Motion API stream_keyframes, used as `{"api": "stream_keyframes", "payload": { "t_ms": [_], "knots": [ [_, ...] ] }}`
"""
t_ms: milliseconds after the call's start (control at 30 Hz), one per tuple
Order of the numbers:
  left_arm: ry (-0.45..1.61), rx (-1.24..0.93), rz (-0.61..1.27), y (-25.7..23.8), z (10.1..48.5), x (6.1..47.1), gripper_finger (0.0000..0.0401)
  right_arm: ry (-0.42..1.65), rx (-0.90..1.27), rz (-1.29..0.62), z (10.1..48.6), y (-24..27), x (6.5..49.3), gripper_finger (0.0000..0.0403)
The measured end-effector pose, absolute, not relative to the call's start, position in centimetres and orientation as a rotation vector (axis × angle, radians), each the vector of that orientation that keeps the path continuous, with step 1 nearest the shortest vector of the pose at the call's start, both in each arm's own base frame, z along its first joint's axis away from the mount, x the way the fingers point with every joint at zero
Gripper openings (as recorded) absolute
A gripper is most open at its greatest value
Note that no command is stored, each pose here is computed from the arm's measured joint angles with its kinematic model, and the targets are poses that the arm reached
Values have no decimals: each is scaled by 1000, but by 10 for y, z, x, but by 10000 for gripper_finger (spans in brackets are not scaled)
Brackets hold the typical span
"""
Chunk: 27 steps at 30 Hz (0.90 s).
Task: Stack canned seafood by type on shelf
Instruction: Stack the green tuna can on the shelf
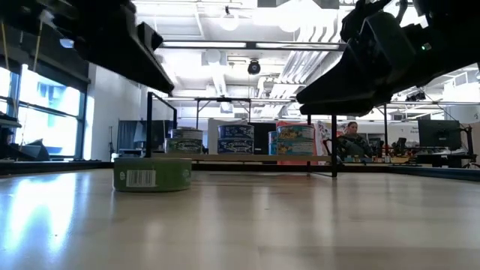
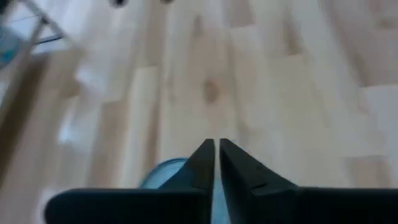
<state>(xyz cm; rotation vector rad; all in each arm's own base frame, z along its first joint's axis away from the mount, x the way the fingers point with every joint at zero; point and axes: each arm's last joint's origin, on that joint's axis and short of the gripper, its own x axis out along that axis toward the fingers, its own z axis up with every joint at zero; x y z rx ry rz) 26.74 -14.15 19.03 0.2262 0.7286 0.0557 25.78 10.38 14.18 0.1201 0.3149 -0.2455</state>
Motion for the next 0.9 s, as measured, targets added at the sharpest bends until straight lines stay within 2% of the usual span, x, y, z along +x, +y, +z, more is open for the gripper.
{"api": "stream_keyframes", "payload": {
  "t_ms": [100,233,333,433,567,633,767,900],
  "knots": [
    [766,220,29,-147,177,271,50,317,115,-247,142,104,258,252],
    [806,242,89,-147,150,280,112,323,111,-248,141,104,257,252],
    [866,250,117,-144,131,286,134,331,109,-232,141,104,257,252],
    [870,234,159,-143,126,293,115,340,86,-153,141,106,258,252],
    [895,253,172,-143,127,296,37,305,66,-16,147,111,260,252],
    [903,265,168,-144,129,297,11,286,25,70,150,113,261,252],
    [900,264,147,-146,135,296,6,278,-98,126,150,115,261,252],
    [833,256,162,-147,148,289,2,274,-200,71,150,111,262,252]
  ]
}}
